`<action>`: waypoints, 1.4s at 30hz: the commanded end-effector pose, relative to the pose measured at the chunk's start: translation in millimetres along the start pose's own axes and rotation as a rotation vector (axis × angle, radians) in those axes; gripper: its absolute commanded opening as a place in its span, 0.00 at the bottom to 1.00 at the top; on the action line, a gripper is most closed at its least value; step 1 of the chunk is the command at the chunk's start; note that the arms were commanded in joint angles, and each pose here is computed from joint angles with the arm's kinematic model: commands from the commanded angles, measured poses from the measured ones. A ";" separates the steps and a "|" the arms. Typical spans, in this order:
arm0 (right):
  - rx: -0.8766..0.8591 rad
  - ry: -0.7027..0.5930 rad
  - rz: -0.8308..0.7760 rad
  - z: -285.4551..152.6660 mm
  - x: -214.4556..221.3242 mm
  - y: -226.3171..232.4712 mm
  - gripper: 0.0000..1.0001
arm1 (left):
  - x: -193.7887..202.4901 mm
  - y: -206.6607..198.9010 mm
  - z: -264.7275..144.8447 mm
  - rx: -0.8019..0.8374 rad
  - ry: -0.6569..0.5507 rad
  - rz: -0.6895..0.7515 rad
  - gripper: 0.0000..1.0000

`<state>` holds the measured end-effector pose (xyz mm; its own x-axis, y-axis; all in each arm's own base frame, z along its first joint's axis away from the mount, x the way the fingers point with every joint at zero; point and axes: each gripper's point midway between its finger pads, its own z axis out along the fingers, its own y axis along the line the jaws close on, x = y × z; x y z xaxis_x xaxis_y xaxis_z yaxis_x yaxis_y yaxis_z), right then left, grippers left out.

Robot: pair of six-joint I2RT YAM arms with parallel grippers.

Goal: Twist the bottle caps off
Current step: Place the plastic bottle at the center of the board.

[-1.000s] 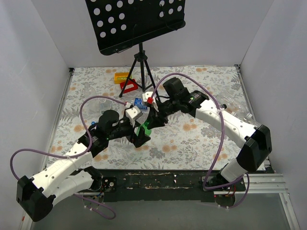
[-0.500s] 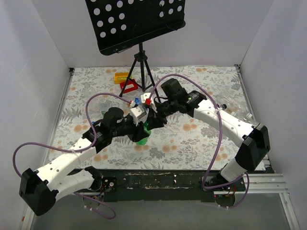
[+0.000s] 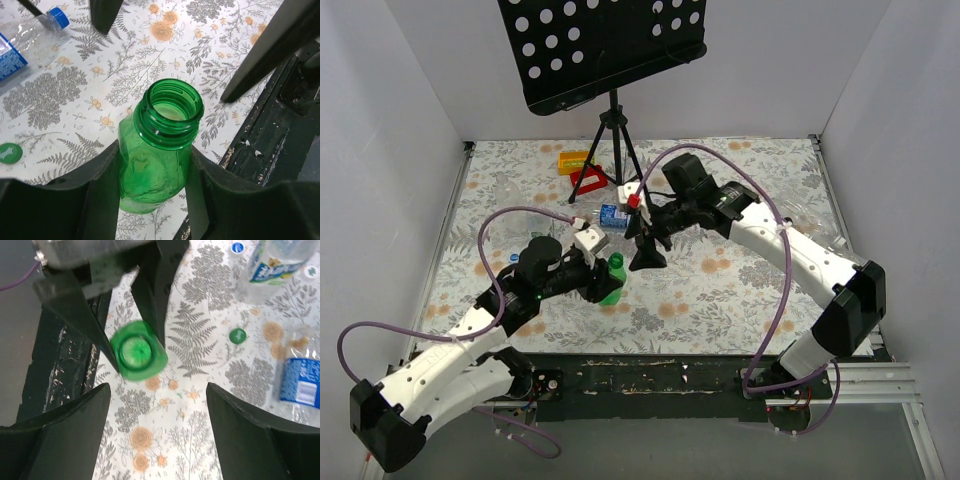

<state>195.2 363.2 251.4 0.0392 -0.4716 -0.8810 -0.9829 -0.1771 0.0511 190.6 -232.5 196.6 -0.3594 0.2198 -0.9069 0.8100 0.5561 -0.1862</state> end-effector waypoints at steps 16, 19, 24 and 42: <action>0.184 -0.158 0.023 -109.3 55.8 0.7 0.87 | -8.1 22.0 -31.8 -0.207 -0.171 -0.143 0.15; 0.187 -0.181 0.035 -111.4 65.7 0.9 0.86 | -11.3 27.1 -37.7 -0.247 -0.206 -0.174 0.15; 0.181 -0.211 0.063 -110.4 83.7 0.8 0.86 | -8.6 29.7 -43.5 -0.281 -0.220 -0.255 0.15; 0.160 -0.245 0.119 -109.3 114.7 3.4 0.86 | 14.9 88.3 -80.9 -0.693 -0.353 -0.581 0.13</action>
<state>218.8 213.4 199.1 -0.1367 -0.2812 -0.9498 -0.9906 0.0421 0.1301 210.1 -140.2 207.3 -0.4134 -0.3601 -0.8363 0.2183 0.8525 -0.4749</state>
